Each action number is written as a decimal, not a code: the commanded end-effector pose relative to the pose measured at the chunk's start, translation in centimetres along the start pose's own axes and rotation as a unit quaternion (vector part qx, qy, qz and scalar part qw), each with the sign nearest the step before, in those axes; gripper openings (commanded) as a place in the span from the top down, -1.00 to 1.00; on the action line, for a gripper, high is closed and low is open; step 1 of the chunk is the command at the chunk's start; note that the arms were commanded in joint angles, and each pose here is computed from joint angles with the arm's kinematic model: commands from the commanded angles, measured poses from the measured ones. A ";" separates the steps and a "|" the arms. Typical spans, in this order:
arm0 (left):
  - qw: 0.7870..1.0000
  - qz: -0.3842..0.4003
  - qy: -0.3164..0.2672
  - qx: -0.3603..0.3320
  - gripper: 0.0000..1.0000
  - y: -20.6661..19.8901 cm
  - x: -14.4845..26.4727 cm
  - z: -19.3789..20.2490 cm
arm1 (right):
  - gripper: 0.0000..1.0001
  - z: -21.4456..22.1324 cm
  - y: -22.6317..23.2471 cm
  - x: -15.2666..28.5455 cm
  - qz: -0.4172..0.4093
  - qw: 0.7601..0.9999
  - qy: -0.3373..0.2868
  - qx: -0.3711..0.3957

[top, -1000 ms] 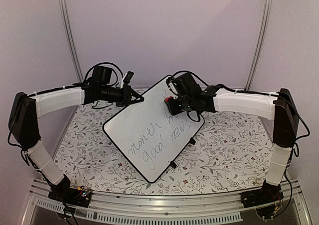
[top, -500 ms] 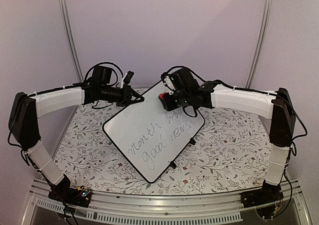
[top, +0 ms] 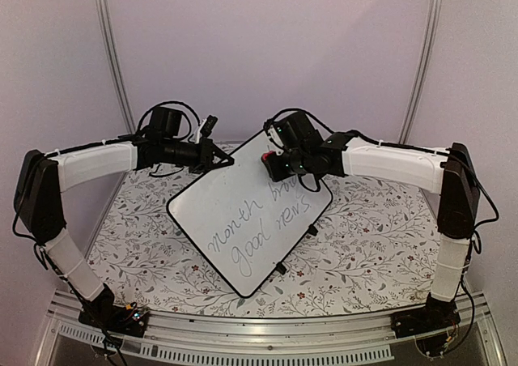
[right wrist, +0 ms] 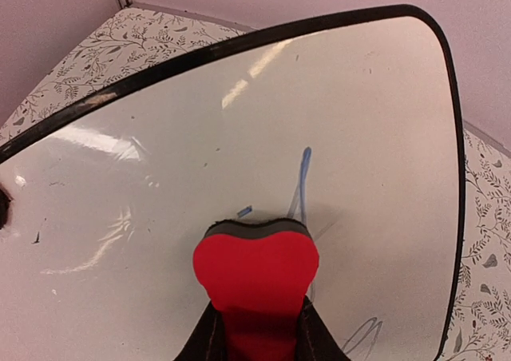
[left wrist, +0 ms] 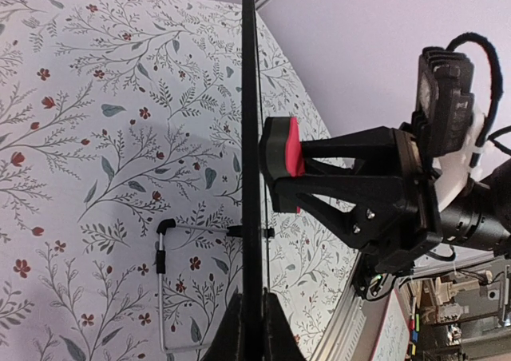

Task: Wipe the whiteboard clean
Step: Erase the whiteboard at the center of the board.

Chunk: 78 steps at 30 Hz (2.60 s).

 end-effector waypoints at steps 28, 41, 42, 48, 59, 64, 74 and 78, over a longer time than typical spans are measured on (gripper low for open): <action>0.999 0.008 0.040 -0.002 1.00 0.2 -1.1 2.3 | 1.00 1.0 -1.8 -1.1 0.046 0.999 0.022 0.002; 0.999 0.009 0.041 -0.001 1.00 0.3 -1.2 2.3 | 1.00 -1.7 -2.5 2.1 0.029 0.999 -0.020 -0.019; 0.999 0.009 0.041 -0.001 1.00 0.3 -1.2 2.3 | 1.00 -2.2 -2.8 2.3 0.030 0.999 -0.023 -0.025; 0.999 0.012 0.042 -0.003 1.00 0.2 -1.2 2.3 | 1.00 -4.0 -3.7 2.2 0.045 0.998 -0.035 -0.030; 0.999 0.016 0.043 -0.001 1.00 0.1 -1.2 2.4 | 1.00 -4.6 -2.9 0.8 0.027 0.999 -0.027 -0.018; 0.999 0.018 0.042 -0.003 1.00 0.0 -1.2 2.3 | 1.00 -4.2 -2.9 0.0 0.032 0.999 -0.019 -0.016; 0.999 0.018 0.043 -0.002 1.00 0.0 -1.2 2.3 | 1.00 -3.6 -2.8 -0.9 0.024 1.000 -0.007 -0.011; 0.999 0.019 0.042 -0.002 1.00 0.0 -1.1 2.3 | 1.00 -3.0 -2.7 -1.3 0.024 1.000 0.004 -0.009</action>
Point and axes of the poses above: each gripper's point midway between its finger pads, its own x axis back along the fingers, its own y axis along the line the jaws close on, z = x × y, the point moved 4 cm from there along x, back along the fingers, and after that the axes turned 4 degrees about -x, right-handed, at the moved point
